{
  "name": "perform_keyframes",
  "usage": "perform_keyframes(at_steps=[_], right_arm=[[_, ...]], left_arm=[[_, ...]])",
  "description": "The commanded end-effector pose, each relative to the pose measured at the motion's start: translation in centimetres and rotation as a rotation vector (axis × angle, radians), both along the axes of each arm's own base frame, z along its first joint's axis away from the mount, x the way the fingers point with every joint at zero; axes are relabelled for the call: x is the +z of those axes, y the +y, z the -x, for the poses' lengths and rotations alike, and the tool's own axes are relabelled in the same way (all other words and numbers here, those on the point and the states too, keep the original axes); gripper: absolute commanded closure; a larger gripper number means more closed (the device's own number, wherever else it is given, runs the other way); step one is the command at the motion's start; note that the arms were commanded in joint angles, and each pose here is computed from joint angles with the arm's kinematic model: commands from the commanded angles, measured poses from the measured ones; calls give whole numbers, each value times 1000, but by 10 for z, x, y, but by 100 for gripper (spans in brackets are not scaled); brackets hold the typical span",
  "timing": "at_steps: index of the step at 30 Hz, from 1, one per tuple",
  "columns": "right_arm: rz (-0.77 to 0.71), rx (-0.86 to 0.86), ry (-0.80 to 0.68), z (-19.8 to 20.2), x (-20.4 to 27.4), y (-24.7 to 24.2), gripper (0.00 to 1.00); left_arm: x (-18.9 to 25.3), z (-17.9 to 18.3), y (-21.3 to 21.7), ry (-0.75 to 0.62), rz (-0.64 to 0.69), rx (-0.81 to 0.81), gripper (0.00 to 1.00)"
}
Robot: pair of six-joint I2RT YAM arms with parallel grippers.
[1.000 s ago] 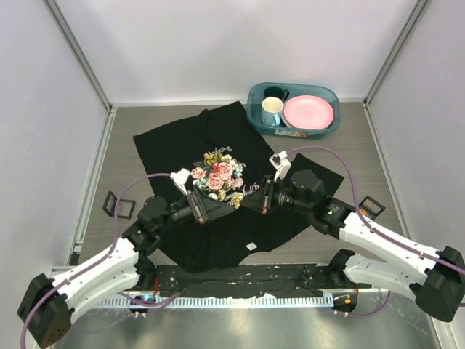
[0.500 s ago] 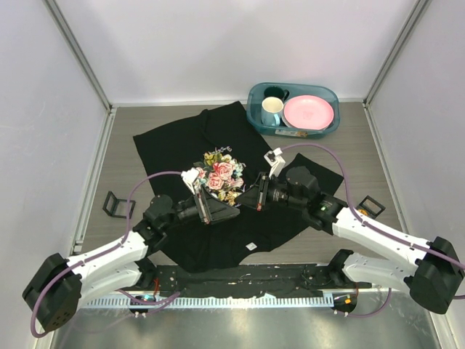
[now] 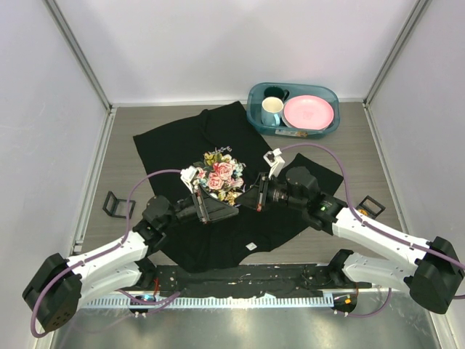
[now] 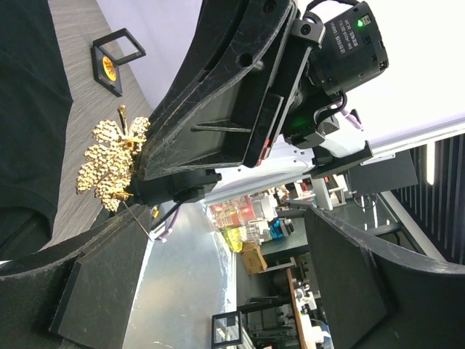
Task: Remove the brooch from the garment
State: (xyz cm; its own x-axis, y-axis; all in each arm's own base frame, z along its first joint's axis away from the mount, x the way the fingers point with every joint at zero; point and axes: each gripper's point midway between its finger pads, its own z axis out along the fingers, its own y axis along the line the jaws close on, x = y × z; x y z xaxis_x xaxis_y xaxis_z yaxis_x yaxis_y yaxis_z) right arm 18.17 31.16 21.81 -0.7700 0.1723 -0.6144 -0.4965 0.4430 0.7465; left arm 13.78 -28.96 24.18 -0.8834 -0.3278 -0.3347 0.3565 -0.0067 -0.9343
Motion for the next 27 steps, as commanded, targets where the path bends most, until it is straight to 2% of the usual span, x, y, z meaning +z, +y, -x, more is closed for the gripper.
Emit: perform_keyframes(at_steps=[1, 13, 27], right_arm=[[-23, 26, -51, 3, 10, 0, 99], [-12, 76, -48, 14, -4, -2, 99], [-83, 150, -5, 38, -3, -5, 99]], left_arm=[[24, 4, 0, -62, 65, -20, 8], [22, -1, 0, -54, 58, 4, 7], [16, -6, -1, -39, 38, 28, 7]])
